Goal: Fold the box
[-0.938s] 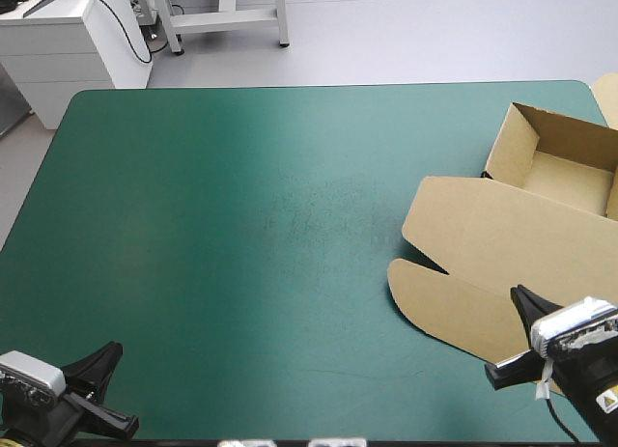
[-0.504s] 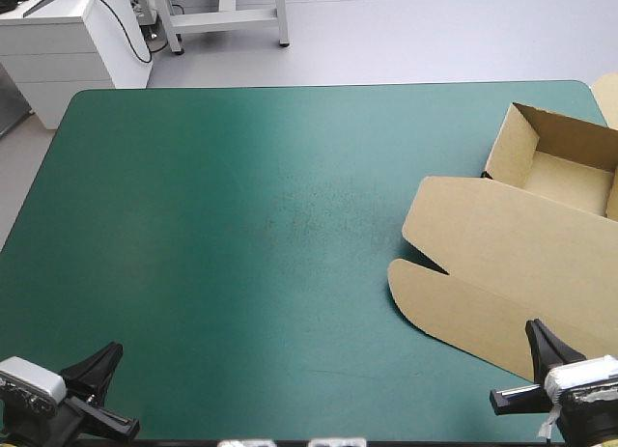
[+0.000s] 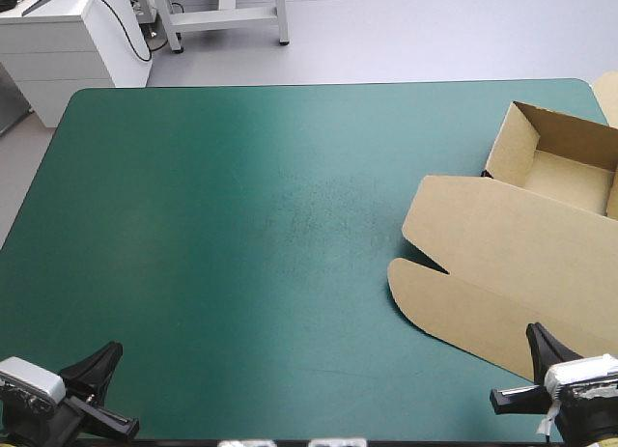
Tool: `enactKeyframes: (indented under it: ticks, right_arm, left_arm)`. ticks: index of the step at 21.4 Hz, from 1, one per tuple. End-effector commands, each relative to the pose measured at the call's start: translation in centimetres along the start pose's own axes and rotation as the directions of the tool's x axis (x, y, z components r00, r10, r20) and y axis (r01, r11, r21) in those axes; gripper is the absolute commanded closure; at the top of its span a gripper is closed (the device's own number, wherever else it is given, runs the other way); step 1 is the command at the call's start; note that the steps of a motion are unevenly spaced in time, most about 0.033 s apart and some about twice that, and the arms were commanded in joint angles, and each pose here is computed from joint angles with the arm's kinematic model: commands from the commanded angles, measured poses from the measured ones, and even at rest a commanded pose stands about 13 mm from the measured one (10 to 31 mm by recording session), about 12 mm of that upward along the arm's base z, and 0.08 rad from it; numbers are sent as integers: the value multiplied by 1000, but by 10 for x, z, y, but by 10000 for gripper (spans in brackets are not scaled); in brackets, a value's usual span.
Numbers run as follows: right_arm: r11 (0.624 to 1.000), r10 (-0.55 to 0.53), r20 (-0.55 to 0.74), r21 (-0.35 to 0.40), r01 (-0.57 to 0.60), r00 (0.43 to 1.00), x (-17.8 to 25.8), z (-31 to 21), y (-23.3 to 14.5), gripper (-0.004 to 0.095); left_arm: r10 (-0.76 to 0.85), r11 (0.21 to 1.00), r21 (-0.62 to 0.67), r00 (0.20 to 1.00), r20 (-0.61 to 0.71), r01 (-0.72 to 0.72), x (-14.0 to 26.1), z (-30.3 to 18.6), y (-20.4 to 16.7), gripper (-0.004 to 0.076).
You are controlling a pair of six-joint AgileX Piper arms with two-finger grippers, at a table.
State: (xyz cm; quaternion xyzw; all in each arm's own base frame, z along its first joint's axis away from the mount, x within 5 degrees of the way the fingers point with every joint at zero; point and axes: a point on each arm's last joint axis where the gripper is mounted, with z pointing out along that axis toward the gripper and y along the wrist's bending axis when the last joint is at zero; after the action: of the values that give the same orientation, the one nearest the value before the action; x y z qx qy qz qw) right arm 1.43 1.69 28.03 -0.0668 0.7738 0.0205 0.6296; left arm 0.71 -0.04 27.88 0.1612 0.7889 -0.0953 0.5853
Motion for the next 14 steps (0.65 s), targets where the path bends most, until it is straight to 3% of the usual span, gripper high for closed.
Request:
enactKeyframes:
  ticks: [1,14]
  right_arm:
    - [1000,-5,117,22,3,993,-12,-9,-1,929]
    - [1000,-5,117,22,3,993,-12,-9,-1,929]
  left_arm:
    - [-3,1000,-1,996,86,3,-12,-3,0,731]
    - [9,1000,-2,996,86,-9,-12,-3,0,731]
